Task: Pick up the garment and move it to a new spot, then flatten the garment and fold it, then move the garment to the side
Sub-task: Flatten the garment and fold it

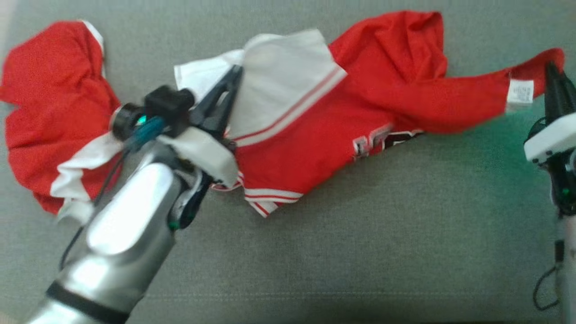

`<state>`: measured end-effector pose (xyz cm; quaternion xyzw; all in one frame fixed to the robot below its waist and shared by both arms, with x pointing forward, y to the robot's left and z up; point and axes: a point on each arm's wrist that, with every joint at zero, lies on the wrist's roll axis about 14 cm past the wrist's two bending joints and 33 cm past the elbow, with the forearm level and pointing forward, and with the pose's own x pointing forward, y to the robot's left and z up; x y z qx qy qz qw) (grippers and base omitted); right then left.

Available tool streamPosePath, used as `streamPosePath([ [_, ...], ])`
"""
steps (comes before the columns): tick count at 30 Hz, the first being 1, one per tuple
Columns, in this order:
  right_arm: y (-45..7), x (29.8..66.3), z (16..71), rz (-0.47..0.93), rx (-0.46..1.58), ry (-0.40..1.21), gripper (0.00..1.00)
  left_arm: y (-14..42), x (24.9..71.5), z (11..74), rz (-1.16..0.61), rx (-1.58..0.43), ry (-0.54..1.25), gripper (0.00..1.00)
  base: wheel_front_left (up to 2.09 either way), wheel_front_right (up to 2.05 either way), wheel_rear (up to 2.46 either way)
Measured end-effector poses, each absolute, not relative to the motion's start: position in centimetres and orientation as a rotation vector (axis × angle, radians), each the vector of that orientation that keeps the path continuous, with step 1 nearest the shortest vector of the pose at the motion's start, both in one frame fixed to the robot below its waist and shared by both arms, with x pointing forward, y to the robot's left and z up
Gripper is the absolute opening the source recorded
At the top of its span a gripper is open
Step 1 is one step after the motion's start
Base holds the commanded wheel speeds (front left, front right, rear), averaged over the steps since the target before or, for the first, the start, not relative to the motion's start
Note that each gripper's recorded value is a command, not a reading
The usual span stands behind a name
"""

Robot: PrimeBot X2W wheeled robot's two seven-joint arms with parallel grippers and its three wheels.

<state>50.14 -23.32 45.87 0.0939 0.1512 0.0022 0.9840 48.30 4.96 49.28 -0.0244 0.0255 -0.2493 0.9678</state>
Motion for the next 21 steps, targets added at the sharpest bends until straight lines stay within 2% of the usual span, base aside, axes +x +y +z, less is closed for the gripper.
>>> streamPosePath([
  [9,-20.2,47.1,61.0,0.115,0.26,-0.119,0.0,9.6,45.6,61.6,-0.38,0.021,-0.304,0.0,0.0,0.0,0.0],
  [10,-20.2,47.1,61.0,0.115,0.26,-0.119,0.0,9.6,45.6,61.6,-0.38,0.021,-0.304,0.0,0.0,0.0,0.0],
  [21,-20.3,41.2,75.6,0.135,0.19,-0.492,0.0,11.1,39.5,75.3,-0.345,0.145,-0.651,0.0,0.0,0.0,0.0],
])
